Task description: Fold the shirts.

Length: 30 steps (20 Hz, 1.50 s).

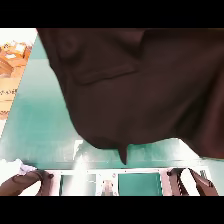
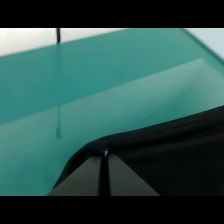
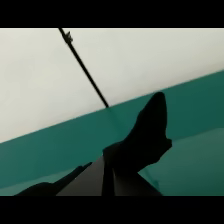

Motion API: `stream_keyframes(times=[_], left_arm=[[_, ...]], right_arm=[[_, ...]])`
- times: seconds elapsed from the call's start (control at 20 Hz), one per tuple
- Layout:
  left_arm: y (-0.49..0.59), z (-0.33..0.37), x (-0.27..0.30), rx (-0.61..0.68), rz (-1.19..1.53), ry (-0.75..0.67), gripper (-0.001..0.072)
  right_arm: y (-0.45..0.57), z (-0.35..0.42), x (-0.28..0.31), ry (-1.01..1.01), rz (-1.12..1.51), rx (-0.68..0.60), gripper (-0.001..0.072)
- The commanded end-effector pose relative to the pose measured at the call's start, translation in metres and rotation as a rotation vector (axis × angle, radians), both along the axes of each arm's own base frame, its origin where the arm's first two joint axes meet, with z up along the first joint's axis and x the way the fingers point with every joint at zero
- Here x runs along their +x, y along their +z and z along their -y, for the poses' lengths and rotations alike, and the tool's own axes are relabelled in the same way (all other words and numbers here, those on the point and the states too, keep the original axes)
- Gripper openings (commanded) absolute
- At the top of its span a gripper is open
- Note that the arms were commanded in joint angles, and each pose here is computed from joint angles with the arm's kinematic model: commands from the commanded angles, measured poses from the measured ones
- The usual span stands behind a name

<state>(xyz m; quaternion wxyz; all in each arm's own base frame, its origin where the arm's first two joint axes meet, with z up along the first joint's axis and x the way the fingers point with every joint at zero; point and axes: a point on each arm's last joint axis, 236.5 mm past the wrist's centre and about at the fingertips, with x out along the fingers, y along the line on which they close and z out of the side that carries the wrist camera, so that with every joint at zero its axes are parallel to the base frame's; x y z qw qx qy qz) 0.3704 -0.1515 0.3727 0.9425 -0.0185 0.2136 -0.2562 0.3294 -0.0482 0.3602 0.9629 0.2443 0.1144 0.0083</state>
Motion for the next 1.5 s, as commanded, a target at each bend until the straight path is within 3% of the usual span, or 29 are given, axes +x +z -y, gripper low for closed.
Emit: stream_keyframes(times=[0.0,0.2,0.4,0.45,0.5,0.55,0.6,0.65,0.75,0.8,0.9,0.95,1.35,1.4,1.45], left_arm=[[-0.094,0.001,0.087,0.056,-0.161,0.063,0.0021],[-0.230,0.015,0.177,0.039,-0.335,0.114,0.0021],[-0.307,0.036,0.210,-0.080,-0.441,0.128,0.0034],[-0.317,0.038,0.209,-0.079,-0.465,0.125,0.0384],[-0.320,0.035,0.206,-0.074,-0.486,0.124,0.0720],[-0.321,0.030,0.199,-0.070,-0.526,0.124,0.0667],[-0.321,0.021,0.189,-0.052,-0.579,0.110,0.0650],[-0.320,0.010,0.179,-0.033,-0.634,0.097,0.0650],[-0.318,-0.017,0.157,-0.002,-0.742,0.085,0.0649],[-0.317,-0.030,0.148,0.005,-0.788,0.087,0.0637],[-0.319,-0.049,0.135,0.015,-0.849,0.089,0.0170],[-0.321,-0.056,0.131,0.019,-0.870,0.090,0.0023],[-0.336,-0.063,0.070,0.077,-1.029,0.042,0.0020],[-0.340,-0.064,0.056,0.085,-1.030,0.042,0.0021],[-0.345,-0.064,0.039,0.084,-1.034,0.041,0.0020]], right_arm=[[-0.126,0.002,0.068,0.079,-0.154,0.146,0.0017],[-0.296,-0.019,0.135,0.117,-0.418,0.166,0.0017],[-0.390,-0.022,0.177,0.130,-0.581,0.213,0.0020],[-0.394,-0.018,0.183,0.139,-0.591,0.220,0.0152],[-0.389,-0.013,0.185,0.149,-0.592,0.227,0.0421],[-0.381,-0.004,0.183,0.161,-0.595,0.221,0.0493],[-0.372,0.006,0.178,0.175,-0.605,0.212,0.0479],[-0.363,0.018,0.169,0.178,-0.620,0.244,0.0401],[-0.349,0.037,0.145,0.175,-0.658,0.325,0.0083],[-0.346,0.042,0.133,0.180,-0.676,0.353,0.0016],[-0.345,0.048,0.103,0.166,-0.715,0.419,0.0016],[-0.348,0.048,0.087,0.148,-0.729,0.446,0.0016],[-0.392,0.022,-0.056,-0.081,-0.889,0.602,0.0018],[-0.401,0.016,-0.072,-0.097,-0.946,0.608,0.0076],[-0.408,0.009,-0.082,-0.096,-0.988,0.631,0.0271]])
